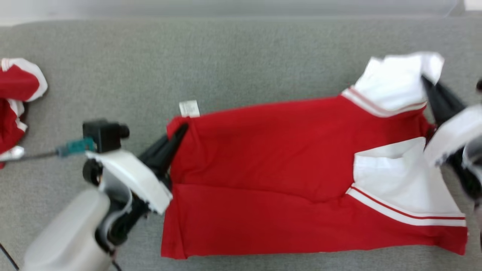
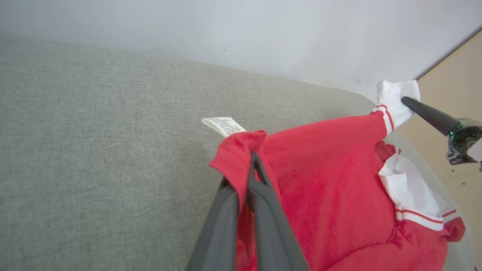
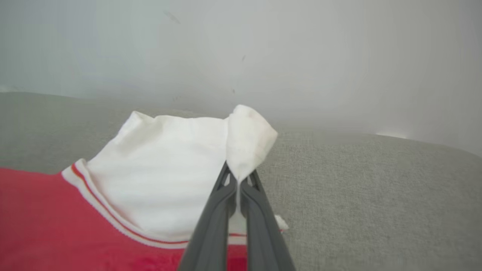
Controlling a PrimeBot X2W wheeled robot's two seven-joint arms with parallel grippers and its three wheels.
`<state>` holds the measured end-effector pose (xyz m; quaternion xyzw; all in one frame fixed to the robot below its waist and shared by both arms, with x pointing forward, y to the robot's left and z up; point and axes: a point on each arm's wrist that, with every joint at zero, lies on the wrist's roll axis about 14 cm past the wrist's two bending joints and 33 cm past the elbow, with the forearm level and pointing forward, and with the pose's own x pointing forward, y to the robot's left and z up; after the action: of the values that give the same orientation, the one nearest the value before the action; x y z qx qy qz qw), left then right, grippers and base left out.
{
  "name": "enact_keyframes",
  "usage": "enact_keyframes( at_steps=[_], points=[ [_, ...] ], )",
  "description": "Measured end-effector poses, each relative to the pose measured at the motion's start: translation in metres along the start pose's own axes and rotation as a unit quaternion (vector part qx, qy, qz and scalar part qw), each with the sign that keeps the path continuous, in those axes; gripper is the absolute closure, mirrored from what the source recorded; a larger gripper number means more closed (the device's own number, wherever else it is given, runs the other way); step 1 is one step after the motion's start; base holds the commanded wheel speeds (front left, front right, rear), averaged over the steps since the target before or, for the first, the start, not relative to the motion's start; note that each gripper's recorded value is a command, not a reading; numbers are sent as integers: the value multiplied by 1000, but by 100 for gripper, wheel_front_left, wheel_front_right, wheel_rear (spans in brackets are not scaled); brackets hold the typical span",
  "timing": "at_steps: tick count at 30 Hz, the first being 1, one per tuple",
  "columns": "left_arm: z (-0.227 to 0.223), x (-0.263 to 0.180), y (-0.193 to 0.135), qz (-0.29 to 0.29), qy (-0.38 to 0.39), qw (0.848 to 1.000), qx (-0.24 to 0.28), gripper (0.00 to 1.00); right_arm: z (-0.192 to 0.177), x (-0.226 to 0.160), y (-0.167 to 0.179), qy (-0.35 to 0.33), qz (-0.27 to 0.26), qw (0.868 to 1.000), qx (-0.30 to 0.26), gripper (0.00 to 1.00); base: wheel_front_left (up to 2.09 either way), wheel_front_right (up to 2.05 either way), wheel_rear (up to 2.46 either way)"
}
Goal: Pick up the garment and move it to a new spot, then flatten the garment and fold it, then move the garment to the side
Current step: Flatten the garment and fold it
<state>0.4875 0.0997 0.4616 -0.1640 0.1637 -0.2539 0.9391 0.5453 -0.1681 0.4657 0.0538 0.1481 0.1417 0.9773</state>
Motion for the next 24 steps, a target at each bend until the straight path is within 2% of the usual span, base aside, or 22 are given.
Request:
enact_keyframes(
  at_steps=[7, 12, 13, 14, 15, 19, 24],
  points=[
    [-10, -26, -25, -17, -22, 999, -28, 100, -24, -66, -1, -23, -17, 999, 42, 100, 0, 0, 0],
    [-33, -44, -38, -19, -8, 998, -53, 100, -44, -102, 1, -21, -36, 997, 68, 100, 0, 0, 0],
    [-37, -48, -38, -17, -6, 998, -53, 100, -49, -108, 2, -19, -40, 997, 70, 78, 0, 0, 0],
    [-41, -51, -39, -14, -4, 998, -53, 67, -53, -114, 2, -14, -45, 997, 69, 22, 0, 0, 0],
    [-46, -55, -40, -13, 3, 999, -52, 2, -61, -120, 2, -3, -49, 996, 69, 0, 0, 0, 0],
    [-58, -70, -43, -4, 4, 999, -51, 0, -88, -146, 0, 42, -61, 994, 76, 0, 0, 0, 0],
    [-31, -84, -28, 60, -67, 996, 5, 0, -60, -168, -31, -1, -102, 992, 77, 0, 0, 0, 0]
  ],
)
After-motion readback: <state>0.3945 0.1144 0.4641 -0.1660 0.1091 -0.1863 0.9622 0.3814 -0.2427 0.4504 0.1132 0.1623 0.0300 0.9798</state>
